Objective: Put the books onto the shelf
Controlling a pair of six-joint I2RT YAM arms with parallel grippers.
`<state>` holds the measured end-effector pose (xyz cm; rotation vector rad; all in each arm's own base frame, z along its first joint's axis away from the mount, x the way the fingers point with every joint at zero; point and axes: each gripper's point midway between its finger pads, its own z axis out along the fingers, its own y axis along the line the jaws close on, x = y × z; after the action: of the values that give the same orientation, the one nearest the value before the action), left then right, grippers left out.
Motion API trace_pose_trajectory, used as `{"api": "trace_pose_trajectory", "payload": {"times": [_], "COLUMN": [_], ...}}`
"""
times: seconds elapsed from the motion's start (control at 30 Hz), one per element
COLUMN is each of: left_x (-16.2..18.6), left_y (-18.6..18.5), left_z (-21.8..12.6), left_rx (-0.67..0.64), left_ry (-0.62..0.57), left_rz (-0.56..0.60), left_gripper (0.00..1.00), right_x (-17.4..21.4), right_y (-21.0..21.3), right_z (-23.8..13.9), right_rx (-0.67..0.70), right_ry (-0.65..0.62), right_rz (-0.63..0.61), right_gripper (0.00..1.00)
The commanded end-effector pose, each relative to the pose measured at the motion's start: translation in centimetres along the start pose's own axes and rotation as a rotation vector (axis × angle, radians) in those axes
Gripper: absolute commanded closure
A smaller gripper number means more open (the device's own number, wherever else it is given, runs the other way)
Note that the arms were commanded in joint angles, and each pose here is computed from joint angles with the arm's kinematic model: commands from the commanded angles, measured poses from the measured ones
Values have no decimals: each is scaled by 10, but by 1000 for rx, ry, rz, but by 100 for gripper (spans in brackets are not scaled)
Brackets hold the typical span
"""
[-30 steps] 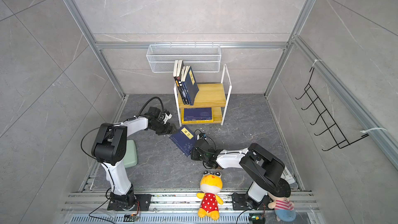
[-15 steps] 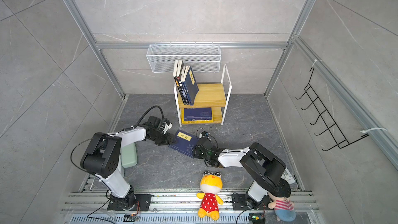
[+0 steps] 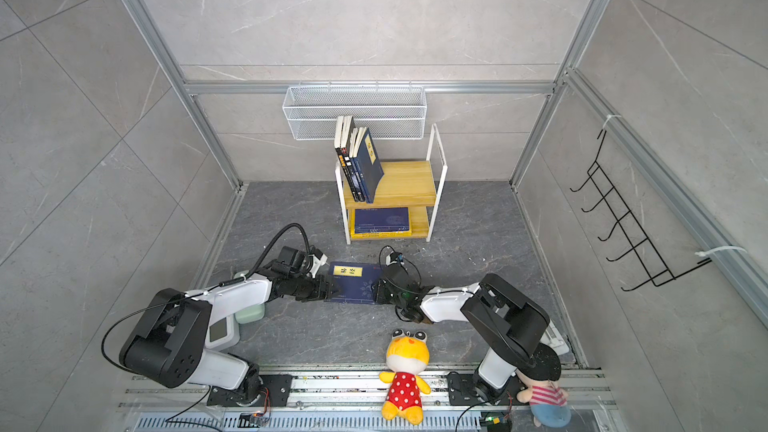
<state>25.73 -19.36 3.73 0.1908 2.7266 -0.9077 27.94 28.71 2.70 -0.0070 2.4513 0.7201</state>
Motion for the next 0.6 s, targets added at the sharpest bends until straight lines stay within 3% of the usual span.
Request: {"api": "trace_pose_trajectory", "payload": {"times": [0.0,0.23,0.4,0.57], "left_x": [-23,-43,-58,-68], "left_y": [4,11,24,18], "left_z": [2,0,-8,-2], "left_rx": [-8,16,-65,-33], "left_ry": [-61,-97,-108,-93], "left_rz": [-36,-50,-63,-44], "left_gripper": [24,23,2,0], "right_x": [50,54,54,51], "right_y": [-30,-38,-36,-35], "right_z": [6,2,2,3], "right_rx": [84,101,95,106], "right_ry": [170,169,173,178], "right_rz": [-3,-14,-16,-33], "right_gripper": [51,51,52,52]}}
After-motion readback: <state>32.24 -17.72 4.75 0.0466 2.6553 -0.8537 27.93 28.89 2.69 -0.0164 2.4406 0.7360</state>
